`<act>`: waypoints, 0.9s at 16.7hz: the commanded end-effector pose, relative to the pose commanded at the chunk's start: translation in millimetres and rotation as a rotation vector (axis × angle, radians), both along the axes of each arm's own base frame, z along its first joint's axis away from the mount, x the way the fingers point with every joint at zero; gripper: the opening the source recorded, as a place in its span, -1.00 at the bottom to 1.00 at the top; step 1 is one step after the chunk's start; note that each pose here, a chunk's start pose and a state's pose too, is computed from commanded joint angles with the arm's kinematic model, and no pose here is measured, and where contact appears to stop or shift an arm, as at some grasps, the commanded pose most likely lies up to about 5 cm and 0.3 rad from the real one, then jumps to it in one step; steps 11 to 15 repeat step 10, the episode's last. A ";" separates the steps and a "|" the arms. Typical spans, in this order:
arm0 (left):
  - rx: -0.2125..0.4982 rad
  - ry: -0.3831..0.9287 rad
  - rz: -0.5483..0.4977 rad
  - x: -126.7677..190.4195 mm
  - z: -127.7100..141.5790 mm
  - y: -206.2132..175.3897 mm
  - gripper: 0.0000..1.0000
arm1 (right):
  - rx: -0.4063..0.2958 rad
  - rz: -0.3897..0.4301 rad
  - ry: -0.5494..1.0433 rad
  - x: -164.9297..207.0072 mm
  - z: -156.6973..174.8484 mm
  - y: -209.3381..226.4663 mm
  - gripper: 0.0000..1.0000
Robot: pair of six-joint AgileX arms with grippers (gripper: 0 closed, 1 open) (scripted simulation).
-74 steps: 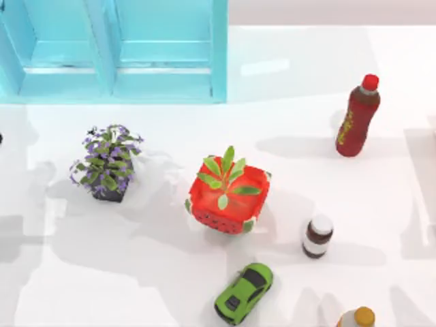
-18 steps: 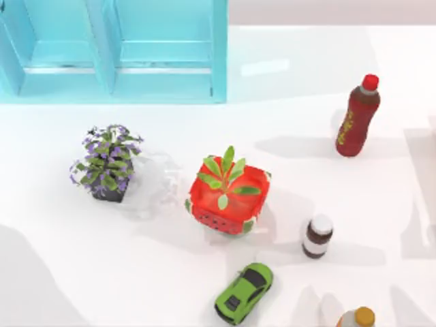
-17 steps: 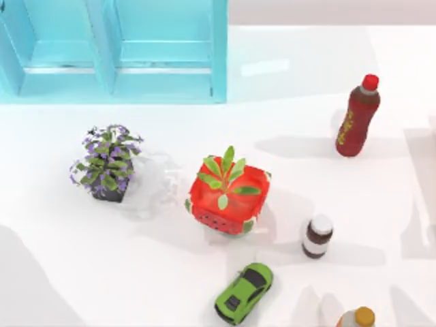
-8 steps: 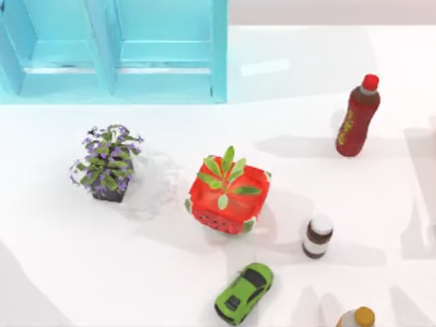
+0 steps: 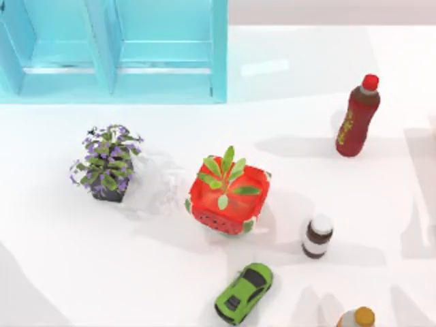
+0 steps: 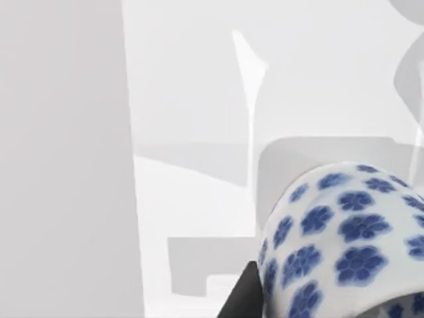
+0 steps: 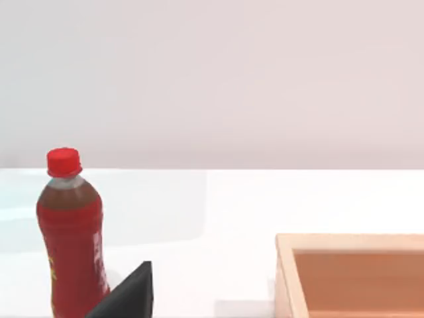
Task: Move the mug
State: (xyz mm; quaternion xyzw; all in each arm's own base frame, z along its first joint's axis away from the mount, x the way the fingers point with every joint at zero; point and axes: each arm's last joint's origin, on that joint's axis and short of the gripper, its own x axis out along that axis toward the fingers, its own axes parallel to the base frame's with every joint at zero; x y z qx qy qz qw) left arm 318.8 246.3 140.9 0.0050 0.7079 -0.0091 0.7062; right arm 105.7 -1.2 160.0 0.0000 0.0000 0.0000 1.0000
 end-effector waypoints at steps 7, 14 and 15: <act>0.000 0.000 0.000 0.0 0.0 0.0 1.00 | 0.000 0.000 0.000 0.0 0.0 0.0 1.00; 0.000 0.000 0.000 0.0 0.0 0.0 1.00 | 0.000 0.000 0.000 0.0 0.0 0.0 1.00; 0.000 0.000 0.000 0.0 0.0 0.0 1.00 | 0.000 0.000 0.000 0.0 0.0 0.0 1.00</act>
